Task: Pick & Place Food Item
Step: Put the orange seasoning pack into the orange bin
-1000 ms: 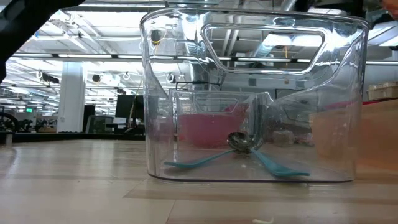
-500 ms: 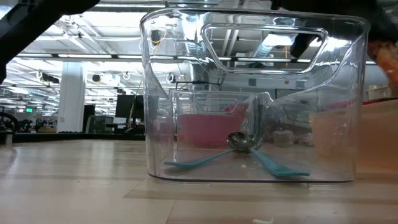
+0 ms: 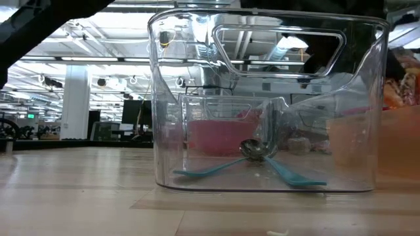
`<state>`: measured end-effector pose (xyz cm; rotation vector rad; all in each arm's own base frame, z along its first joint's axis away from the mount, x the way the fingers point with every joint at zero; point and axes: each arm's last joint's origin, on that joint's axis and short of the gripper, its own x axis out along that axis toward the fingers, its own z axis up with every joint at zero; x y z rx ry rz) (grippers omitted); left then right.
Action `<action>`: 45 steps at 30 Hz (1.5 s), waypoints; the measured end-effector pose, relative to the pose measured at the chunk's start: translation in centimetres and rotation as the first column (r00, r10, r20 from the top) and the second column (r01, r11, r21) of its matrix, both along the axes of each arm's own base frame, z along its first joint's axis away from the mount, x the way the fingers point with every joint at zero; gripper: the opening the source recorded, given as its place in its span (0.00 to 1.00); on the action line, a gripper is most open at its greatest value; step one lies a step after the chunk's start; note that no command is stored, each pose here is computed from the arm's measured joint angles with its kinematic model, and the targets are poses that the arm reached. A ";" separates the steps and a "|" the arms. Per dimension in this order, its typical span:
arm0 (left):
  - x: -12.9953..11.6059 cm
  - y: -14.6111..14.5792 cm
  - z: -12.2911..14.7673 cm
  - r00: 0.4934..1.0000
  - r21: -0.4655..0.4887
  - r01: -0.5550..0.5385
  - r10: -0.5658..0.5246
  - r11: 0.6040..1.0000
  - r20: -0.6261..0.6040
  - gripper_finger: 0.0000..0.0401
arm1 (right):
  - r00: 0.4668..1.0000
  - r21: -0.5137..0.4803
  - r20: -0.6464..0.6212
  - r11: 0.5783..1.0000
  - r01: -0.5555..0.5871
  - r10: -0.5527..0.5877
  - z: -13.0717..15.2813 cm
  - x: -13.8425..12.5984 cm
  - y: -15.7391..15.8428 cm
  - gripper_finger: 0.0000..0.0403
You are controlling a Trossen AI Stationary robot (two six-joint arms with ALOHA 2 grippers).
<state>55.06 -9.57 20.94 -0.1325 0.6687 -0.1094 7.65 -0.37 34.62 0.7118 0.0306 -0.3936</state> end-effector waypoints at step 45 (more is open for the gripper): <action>-0.2 0.7 -2.1 0.999 0.005 -0.045 0.045 0.999 -0.028 0.04 | 1.000 0.002 -0.002 1.000 0.000 0.000 0.0 0.0 0.0 0.57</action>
